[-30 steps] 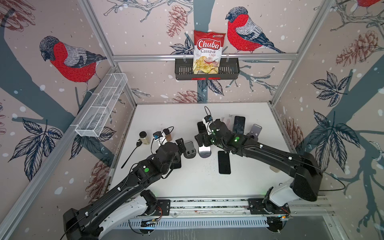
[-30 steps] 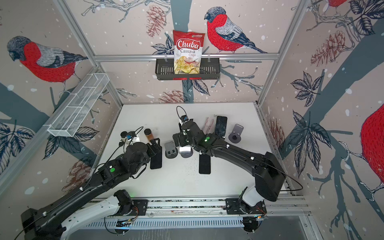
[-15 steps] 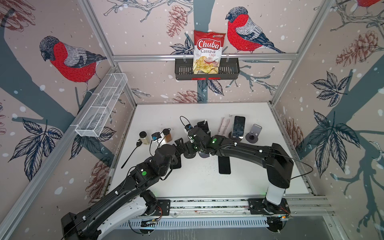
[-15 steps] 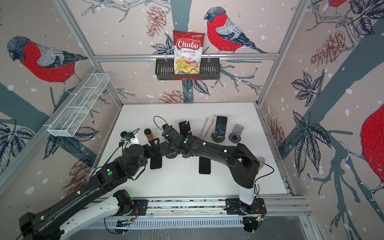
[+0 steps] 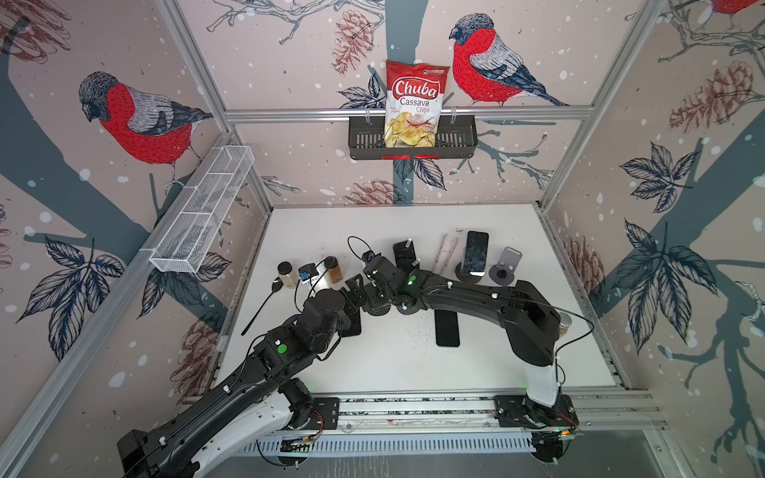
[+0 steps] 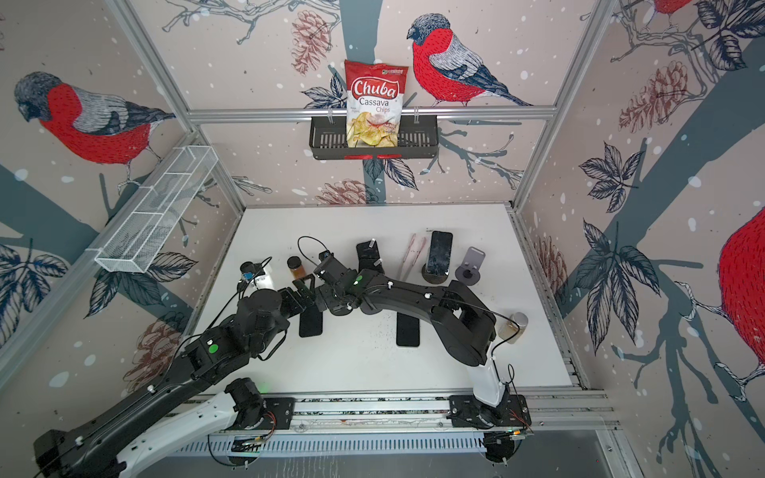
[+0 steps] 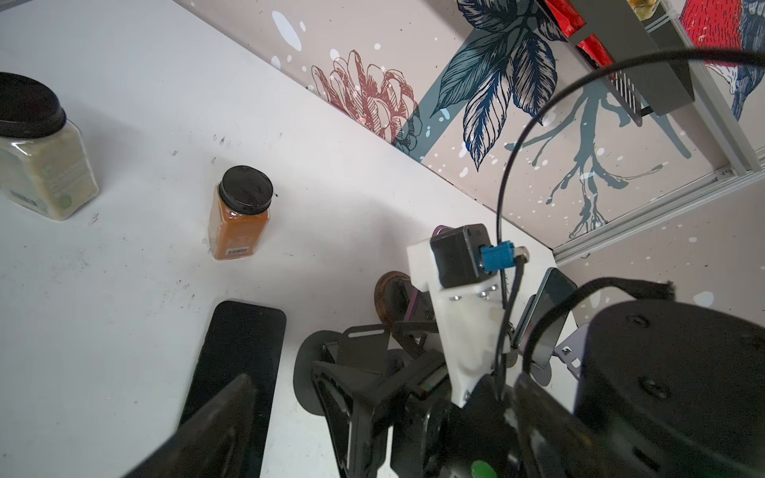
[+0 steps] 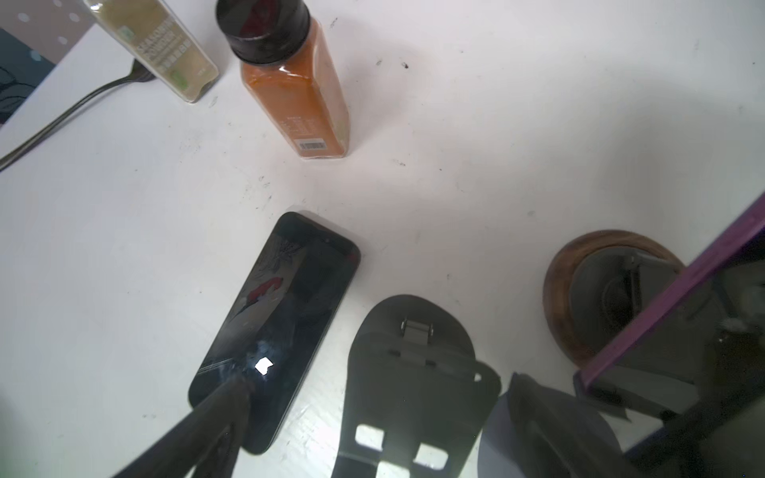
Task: Remove the phone from the phone stand
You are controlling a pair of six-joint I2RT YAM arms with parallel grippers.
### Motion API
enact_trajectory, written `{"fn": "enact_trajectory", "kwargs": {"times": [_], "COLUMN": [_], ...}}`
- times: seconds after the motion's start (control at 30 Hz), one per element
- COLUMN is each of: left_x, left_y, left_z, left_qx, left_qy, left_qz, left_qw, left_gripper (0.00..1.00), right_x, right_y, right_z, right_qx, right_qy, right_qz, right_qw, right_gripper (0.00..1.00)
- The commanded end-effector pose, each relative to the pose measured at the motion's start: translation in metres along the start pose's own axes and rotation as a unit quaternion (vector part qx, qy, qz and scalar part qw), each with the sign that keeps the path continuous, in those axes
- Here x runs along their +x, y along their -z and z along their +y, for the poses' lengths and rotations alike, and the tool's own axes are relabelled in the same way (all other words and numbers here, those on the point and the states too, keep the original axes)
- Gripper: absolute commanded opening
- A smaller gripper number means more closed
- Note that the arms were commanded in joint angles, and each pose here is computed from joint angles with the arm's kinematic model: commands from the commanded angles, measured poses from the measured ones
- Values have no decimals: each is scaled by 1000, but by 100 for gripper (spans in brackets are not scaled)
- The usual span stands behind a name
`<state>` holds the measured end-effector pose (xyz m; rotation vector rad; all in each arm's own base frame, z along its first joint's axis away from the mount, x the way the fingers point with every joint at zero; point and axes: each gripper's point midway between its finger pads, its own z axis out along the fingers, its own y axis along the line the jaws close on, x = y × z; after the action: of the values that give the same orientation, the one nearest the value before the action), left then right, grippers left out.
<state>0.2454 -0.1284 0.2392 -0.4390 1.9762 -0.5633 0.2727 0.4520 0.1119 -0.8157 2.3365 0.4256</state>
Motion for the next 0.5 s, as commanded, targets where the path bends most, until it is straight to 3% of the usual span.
{"fn": "enact_trajectory", "kwargs": {"times": [0.0, 0.27, 0.47], "left_x": [-3, -1, 1], "left_y": [0, -1, -2], "left_z": [1, 0, 0], "left_qx": [-4, 0, 0], "left_qy": [-6, -10, -10], "left_qz": [-9, -2, -1], "left_qw": [1000, 1000, 1000], "left_gripper": [96, 96, 96], "right_x": [-1, 5, 5], "right_y": [-7, -19, -22], "right_z": [-4, -7, -7], "right_qx": [17, 26, 26], "right_qy": [-10, -16, -19], "right_qz": [-2, 3, 0], "right_qw": [1000, 1000, 999], "right_gripper": [97, 85, 65]}}
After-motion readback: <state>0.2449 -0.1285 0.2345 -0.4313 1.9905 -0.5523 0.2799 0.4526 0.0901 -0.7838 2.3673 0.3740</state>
